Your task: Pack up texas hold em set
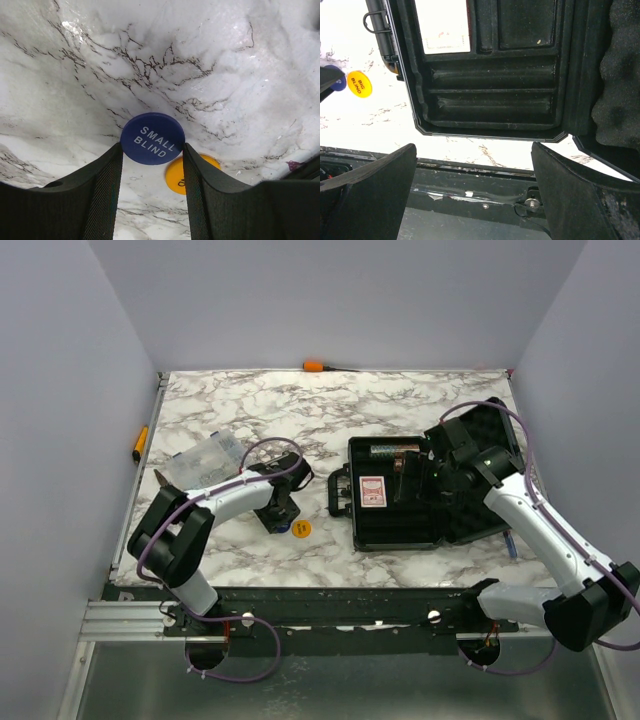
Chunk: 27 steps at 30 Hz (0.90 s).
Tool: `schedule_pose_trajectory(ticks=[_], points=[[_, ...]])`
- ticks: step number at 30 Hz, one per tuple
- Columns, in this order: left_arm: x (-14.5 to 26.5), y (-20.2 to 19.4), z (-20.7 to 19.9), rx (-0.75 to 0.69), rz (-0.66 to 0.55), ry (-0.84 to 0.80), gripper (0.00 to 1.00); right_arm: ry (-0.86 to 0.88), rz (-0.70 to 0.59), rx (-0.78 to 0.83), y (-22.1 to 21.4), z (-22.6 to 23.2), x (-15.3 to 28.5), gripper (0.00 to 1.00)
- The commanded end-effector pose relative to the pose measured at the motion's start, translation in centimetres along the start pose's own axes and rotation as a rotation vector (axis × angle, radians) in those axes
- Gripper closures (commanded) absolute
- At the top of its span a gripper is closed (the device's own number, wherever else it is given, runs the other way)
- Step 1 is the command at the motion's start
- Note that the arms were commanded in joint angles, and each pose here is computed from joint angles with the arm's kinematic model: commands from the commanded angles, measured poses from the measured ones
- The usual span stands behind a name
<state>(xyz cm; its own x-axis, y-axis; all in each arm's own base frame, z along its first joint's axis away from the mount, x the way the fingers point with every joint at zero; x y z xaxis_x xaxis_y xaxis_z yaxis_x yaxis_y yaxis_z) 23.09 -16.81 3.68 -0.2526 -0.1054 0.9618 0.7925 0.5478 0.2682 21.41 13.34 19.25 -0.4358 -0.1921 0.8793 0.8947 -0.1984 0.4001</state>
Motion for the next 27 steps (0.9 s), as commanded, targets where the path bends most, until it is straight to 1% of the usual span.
schedule_pose_trajectory(ticks=[1,8,13,23,24,25,27], points=[[-1.3,-0.5,1.2,-0.100,-0.048,0.078,0.59,0.013,0.005,-0.022,-0.6,0.0,0.4,0.02],[-0.6,-0.3,1.4,-0.161,-0.095,0.086,0.59,0.007,-0.009,-0.033,-0.7,-0.3,0.9,0.02],[0.4,0.1,1.2,-0.196,-0.131,0.061,0.59,0.008,-0.013,-0.033,-0.7,-0.4,1.1,0.02],[1.9,-0.1,1.2,-0.232,-0.162,0.042,0.60,0.024,-0.013,-0.037,-0.7,-0.1,1.2,0.02],[2.0,-0.1,1.3,-0.236,-0.164,0.043,0.57,0.023,-0.012,-0.035,-0.7,-0.1,1.2,0.01],[2.0,-0.1,1.3,-0.239,-0.163,0.046,0.52,0.022,-0.013,-0.035,-0.7,-0.1,1.2,0.02],[2.2,0.0,1.3,-0.242,-0.170,0.055,0.40,0.022,-0.011,-0.033,-0.7,-0.1,1.3,0.01]])
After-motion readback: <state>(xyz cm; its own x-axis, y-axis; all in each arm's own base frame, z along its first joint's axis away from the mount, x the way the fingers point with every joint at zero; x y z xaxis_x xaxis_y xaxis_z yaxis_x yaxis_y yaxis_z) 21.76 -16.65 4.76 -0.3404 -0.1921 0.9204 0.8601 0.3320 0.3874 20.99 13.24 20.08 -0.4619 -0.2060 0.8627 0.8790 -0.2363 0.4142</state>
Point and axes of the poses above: each gripper's point midway between its finger pads, its own x axis back along the fingers, its own z axis along the line the jaws close on, y = z × x, the point moved 2 cm from there along x, back along the fingers, and after that the axes turned 4 degrees about -x, right-handed, at the moved point
